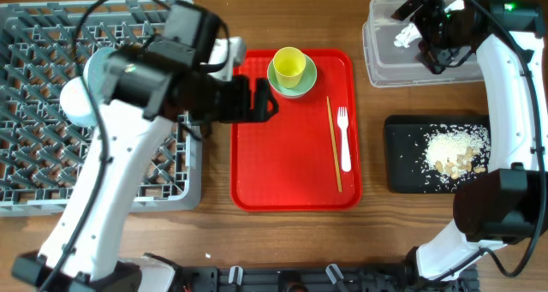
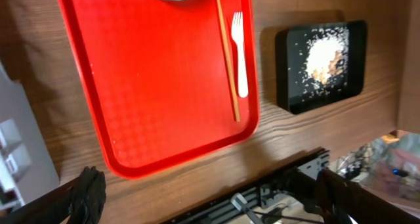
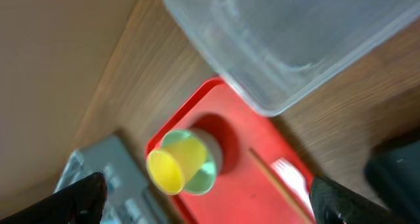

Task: Sort waste into correct bins and load items into the dishwasher rack
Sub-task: 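Reach the left gripper over the yellow cup on the red tray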

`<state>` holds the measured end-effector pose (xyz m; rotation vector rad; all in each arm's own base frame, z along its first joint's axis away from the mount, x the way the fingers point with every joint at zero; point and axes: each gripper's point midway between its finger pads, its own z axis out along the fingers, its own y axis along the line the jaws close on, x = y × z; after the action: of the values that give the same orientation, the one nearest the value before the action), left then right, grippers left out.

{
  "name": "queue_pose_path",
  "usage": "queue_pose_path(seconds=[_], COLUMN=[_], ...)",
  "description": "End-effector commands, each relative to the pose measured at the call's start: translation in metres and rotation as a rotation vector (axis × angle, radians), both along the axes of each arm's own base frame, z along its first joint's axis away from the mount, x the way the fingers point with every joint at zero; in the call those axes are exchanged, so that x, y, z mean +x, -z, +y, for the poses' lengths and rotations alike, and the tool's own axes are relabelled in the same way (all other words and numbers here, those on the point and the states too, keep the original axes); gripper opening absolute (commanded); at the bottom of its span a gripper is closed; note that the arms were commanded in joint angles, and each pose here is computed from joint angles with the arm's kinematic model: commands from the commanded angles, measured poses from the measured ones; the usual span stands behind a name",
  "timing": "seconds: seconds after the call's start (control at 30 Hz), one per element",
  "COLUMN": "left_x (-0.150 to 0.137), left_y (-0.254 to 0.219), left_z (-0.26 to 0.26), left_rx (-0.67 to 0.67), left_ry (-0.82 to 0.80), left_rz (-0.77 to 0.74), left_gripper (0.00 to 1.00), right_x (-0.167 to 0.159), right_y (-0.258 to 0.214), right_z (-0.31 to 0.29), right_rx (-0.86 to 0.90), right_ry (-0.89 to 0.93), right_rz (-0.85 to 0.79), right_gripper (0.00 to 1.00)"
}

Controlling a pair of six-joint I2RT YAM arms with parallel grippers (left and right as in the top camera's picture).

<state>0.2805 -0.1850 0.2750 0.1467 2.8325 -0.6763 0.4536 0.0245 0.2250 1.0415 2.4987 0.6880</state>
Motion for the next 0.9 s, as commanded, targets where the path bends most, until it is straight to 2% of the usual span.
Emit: queue_pose_path(seconds=[0.0, 0.13, 0.23, 0.33, 0.47, 0.53, 0.6, 0.67, 0.7, 0.73, 0.77, 0.83, 0.87], left_x=[0.014, 0.059, 0.089, 0.11, 0.119, 0.141, 0.157, 0.169, 0.176, 0.179, 0.184, 0.191, 0.193], left_y=[0.007, 0.002, 0.017, 0.048, 0.092, 0.108, 0.11, 0.107, 0.105, 0.106, 0.105, 0.107, 0.109], left_z=[-0.012, -0.034, -0.047, -0.052, -0.059, -0.044, -0.044, -0.055, -0.064, -0.069, -0.078, -0.09, -0.097], left_rx=[0.015, -0.06, -0.069, -0.014, 0.079, 0.219, 0.271, 0.26, 0.244, 0.233, 0.219, 0.197, 0.18], left_ry=[0.0, -0.033, -0.03, -0.002, 0.159, 0.102, 0.08, 0.115, 0.118, 0.121, 0.124, 0.13, 0.14], left_rz=[-0.029, -0.149, -0.183, -0.185, -0.183, -0.243, -0.311, -0.378, -0.415, -0.43, -0.457, -0.49, -0.501], left_gripper=[1.0, 1.0, 0.99, 0.96, 0.99, 0.99, 0.89, 0.82, 0.75, 0.6, 0.59, 0.69, 0.83], right_x=[-0.005, -0.005, -0.003, -0.001, 0.002, 0.002, 0.0, -0.002, -0.005, -0.006, -0.007, -0.006, -0.006], right_y=[-0.02, -0.012, -0.008, -0.004, -0.004, -0.003, -0.002, 0.0, 0.002, 0.002, 0.002, 0.001, 0.001], right_z=[0.042, 0.048, 0.039, 0.024, 0.008, -0.013, -0.033, -0.052, -0.066, -0.075, -0.086, -0.09, -0.09], right_rx=[0.082, -0.006, -0.074, -0.153, -0.217, -0.226, -0.227, -0.249, -0.281, -0.306, -0.332, -0.338, -0.338], right_ry=[-0.194, -0.191, -0.161, -0.122, -0.148, -0.097, -0.054, -0.013, 0.022, 0.045, 0.071, 0.082, 0.082], right_rz=[-0.081, -0.067, -0.063, -0.055, -0.075, -0.06, -0.048, -0.032, -0.013, -0.007, -0.004, -0.006, -0.008], right_gripper=[1.0, 1.0, 1.0, 1.0, 1.0, 1.0, 1.0, 1.0, 1.0, 1.0, 1.0, 1.0, 1.0])
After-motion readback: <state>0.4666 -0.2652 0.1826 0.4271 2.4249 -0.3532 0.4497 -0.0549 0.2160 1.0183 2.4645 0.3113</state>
